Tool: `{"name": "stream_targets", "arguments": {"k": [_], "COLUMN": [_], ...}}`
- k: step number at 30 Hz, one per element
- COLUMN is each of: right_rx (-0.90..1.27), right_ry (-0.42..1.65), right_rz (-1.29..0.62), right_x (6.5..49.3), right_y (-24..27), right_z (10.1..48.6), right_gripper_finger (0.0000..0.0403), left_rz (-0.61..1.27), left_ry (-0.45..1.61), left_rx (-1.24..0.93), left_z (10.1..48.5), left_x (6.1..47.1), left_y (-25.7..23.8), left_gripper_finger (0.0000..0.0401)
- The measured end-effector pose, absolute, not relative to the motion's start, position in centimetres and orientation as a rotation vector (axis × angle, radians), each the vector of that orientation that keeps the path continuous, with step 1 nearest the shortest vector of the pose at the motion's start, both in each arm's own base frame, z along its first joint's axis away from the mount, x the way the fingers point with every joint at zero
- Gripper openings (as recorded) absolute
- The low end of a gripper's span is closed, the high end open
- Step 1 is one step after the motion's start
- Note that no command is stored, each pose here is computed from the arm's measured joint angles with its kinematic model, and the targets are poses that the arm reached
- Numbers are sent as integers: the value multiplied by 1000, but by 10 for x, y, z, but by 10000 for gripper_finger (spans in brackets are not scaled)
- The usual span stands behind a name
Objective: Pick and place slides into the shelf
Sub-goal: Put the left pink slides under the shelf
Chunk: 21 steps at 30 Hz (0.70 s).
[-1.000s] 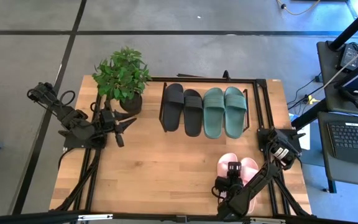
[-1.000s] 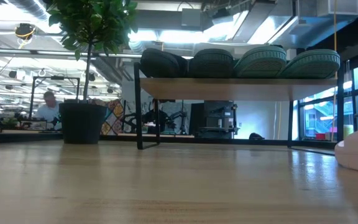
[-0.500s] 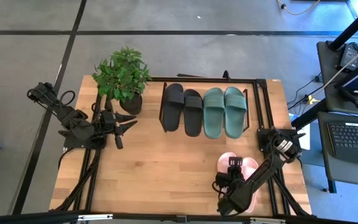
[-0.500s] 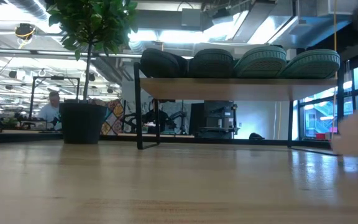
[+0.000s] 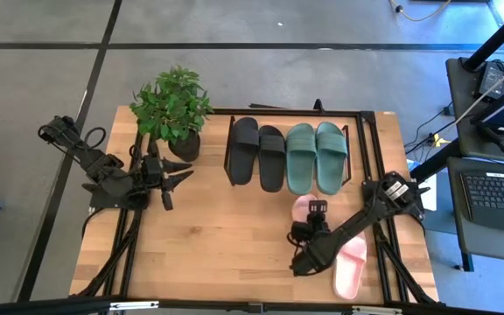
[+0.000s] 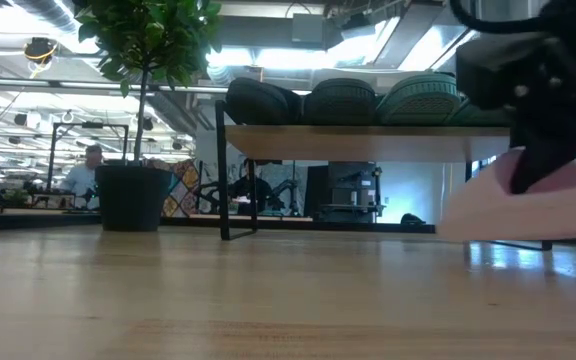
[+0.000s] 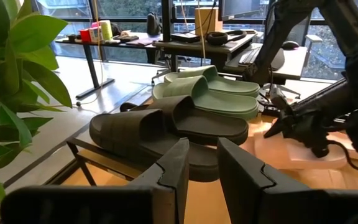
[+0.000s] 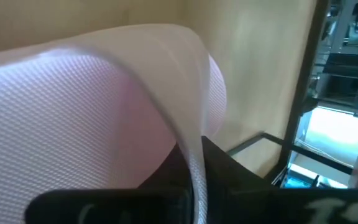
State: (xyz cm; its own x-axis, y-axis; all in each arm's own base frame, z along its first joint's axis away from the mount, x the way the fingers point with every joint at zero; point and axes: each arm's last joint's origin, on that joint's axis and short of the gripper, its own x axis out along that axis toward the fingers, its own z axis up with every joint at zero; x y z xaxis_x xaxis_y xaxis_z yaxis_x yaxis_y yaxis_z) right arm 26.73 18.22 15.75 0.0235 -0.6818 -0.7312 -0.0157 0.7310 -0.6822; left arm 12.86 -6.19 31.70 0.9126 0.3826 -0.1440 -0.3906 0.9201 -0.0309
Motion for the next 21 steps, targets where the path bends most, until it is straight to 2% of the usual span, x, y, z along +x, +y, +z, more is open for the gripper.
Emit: {"name": "stream_targets", "arguments": {"k": [5, 13, 18, 21], "right_rx": [-603, -442, -425, -428], "right_ry": [1422, 1322, 1314, 1318], "right_rz": [-635, -662, -673, -668], "right_x": [280, 305, 309, 309], "right_y": [166, 151, 145, 145], "right_z": [158, 153, 152, 152], "right_gripper_finger": [11, 11, 12, 30], "left_rz": [399, 399, 399, 399], "left_ry": [138, 141, 142, 142], "left_rx": [-58, -54, -53, -53], "left_z": [317, 316, 316, 316], "left_x": [129, 128, 128, 128], "left_y": [-62, -62, -62, -62], "left_gripper_finger": [76, 76, 76, 76]}}
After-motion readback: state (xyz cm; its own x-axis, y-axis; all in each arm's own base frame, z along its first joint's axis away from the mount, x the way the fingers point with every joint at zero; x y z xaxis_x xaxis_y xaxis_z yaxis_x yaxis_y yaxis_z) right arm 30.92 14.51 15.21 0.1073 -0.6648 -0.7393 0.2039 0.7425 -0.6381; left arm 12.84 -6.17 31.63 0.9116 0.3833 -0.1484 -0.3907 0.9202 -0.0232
